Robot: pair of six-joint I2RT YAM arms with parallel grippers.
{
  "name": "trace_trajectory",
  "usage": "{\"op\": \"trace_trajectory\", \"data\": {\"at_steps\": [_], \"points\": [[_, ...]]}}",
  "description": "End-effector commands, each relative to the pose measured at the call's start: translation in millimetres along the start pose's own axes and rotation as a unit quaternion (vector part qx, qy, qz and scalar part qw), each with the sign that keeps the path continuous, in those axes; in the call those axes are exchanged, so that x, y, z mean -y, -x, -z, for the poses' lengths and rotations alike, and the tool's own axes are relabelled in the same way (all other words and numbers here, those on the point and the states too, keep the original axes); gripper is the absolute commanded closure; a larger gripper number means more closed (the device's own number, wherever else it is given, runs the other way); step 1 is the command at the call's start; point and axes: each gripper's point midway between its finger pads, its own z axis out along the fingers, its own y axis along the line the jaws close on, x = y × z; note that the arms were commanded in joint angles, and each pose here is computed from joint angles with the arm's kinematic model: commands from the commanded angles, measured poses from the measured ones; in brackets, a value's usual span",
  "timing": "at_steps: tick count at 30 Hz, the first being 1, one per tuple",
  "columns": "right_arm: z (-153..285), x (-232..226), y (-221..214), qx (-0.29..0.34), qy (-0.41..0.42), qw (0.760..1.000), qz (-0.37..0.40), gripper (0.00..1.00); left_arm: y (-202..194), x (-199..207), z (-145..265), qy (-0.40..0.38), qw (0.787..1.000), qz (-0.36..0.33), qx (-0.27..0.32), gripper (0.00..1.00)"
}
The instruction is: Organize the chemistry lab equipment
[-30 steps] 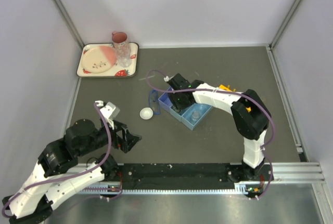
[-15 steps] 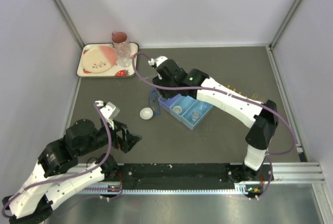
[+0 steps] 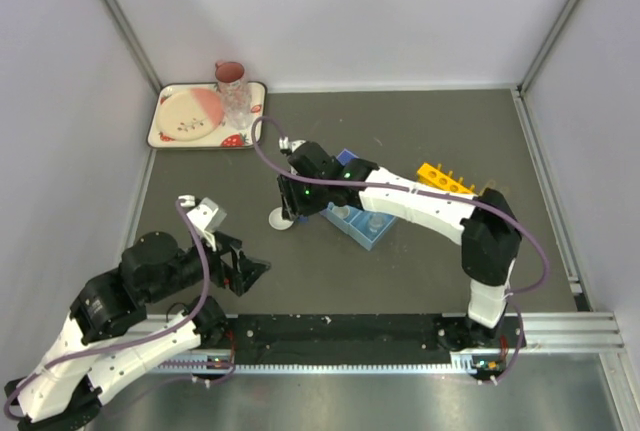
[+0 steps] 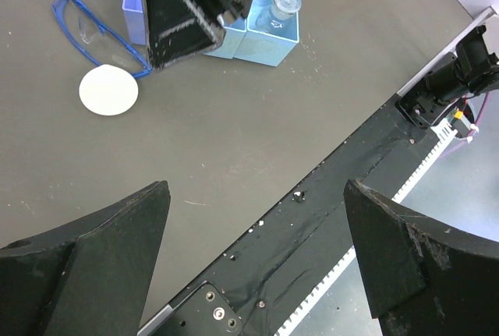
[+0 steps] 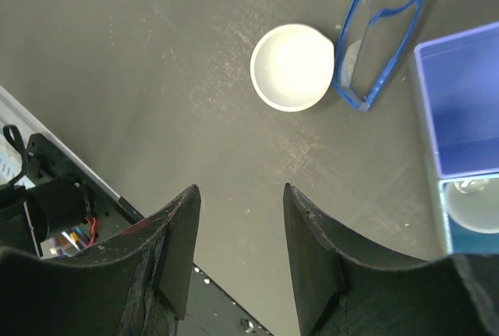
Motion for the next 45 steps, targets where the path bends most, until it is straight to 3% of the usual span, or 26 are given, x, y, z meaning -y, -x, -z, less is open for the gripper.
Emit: {"op": "trace_trajectory", "data": {"at_steps": [1, 22, 45], "points": [[-19.2, -15.8, 1.1, 0.012, 0.035, 0.997, -0.062, 0.53, 13.8, 4.8, 8.3, -0.01, 0.999, 0.007, 0.031, 0.01], [-85.6, 17.2, -28.6, -0.021, -0.047, 0.99, -0.134, 0.53, 9.6, 3.2, 13.8, -0.01, 0.999, 0.007, 0.032, 0.01], [-116.6, 49.8, -20.2, -0.007, -0.097, 0.975, -0.201, 0.57, 7.5, -1.1, 16.1, 0.001, 1.0, -0.001, 0.025, 0.01]]}}
